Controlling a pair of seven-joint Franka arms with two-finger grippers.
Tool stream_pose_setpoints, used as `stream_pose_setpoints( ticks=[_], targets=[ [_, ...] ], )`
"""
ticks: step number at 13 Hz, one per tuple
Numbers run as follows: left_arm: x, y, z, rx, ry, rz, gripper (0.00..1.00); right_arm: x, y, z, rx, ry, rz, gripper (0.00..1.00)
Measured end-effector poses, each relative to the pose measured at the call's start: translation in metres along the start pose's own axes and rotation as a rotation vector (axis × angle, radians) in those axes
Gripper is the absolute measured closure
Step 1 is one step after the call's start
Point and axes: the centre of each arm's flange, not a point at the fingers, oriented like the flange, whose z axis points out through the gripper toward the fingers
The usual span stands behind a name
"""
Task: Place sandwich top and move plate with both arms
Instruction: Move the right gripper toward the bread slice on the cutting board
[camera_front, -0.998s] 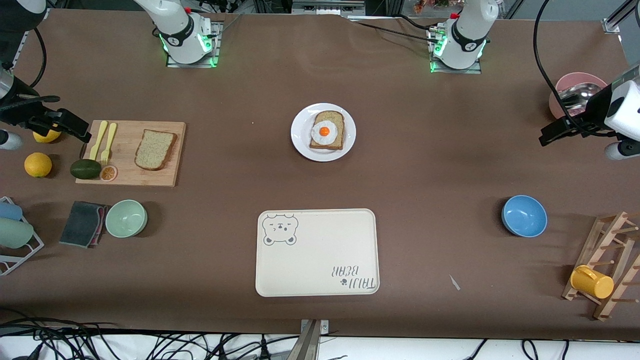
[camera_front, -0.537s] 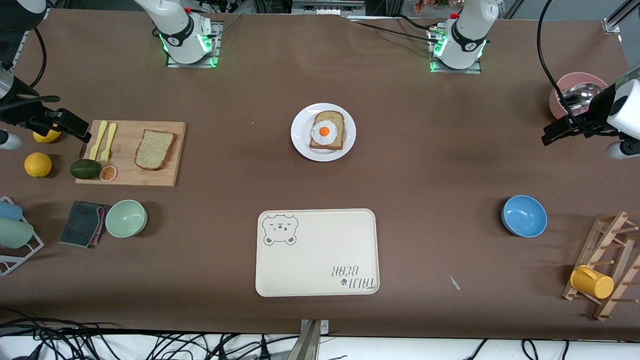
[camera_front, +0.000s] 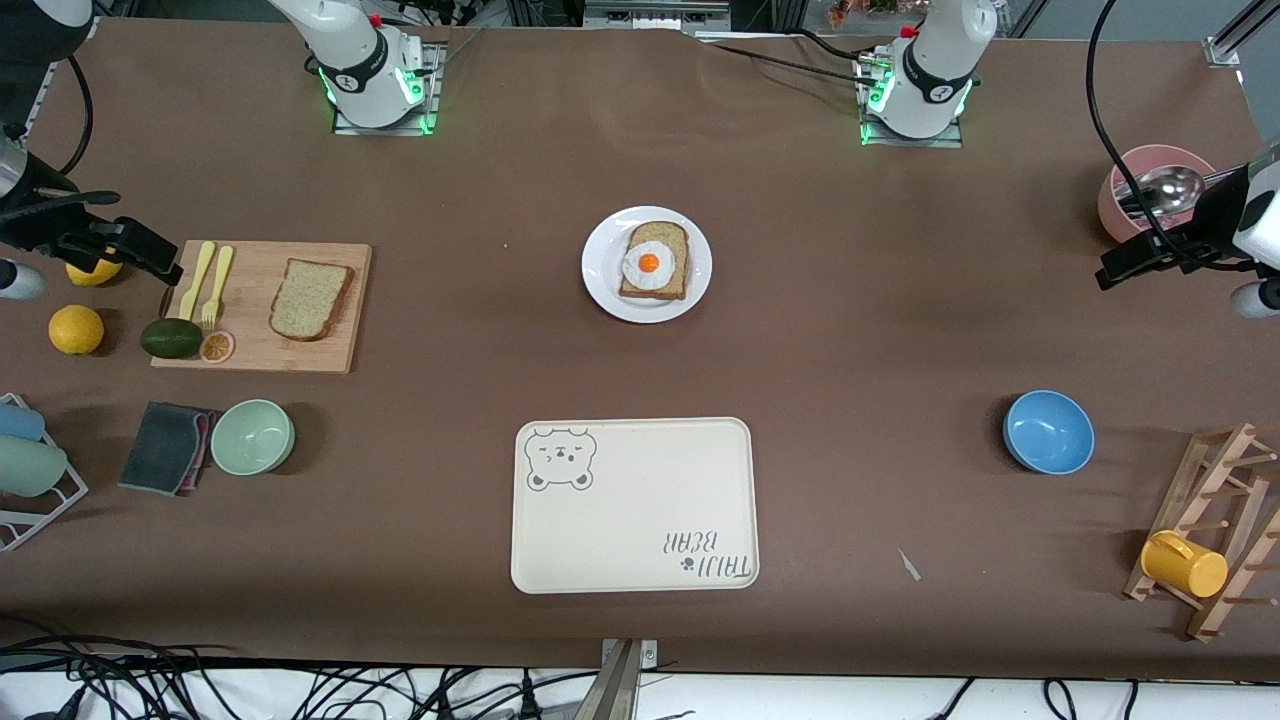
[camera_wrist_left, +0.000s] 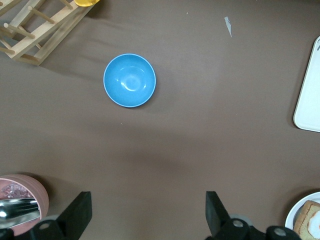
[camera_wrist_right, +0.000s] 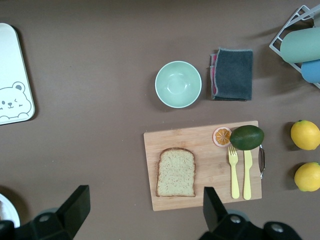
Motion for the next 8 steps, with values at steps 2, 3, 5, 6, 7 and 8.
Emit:
stream_pose_setpoints(
  ticks=[2, 3, 5, 6, 7, 8],
  targets=[
    [0.000, 0.002, 0.000, 0.000, 0.000, 0.003, 0.00, 0.000, 0.000, 0.001, 0.000, -0.002, 0.000, 0.00],
    [-0.001, 0.002, 0.000, 0.000, 0.000, 0.003, 0.00, 0.000, 0.000, 0.002, -0.001, -0.004, 0.000, 0.00],
    [-0.001, 0.002, 0.000, 0.000, 0.000, 0.003, 0.00, 0.002, 0.000, 0.007, -0.002, -0.014, -0.001, 0.00],
    [-0.001, 0.002, 0.000, 0.000, 0.000, 0.003, 0.00, 0.003, -0.001, 0.013, -0.003, -0.023, -0.001, 0.00],
    [-0.001, 0.002, 0.000, 0.000, -0.001, 0.003, 0.00, 0.005, -0.001, 0.019, -0.004, -0.033, -0.002, 0.00],
    [-0.001, 0.002, 0.000, 0.000, -0.001, 0.003, 0.00, 0.006, -0.002, 0.024, -0.005, -0.043, -0.004, 0.00]
  ],
)
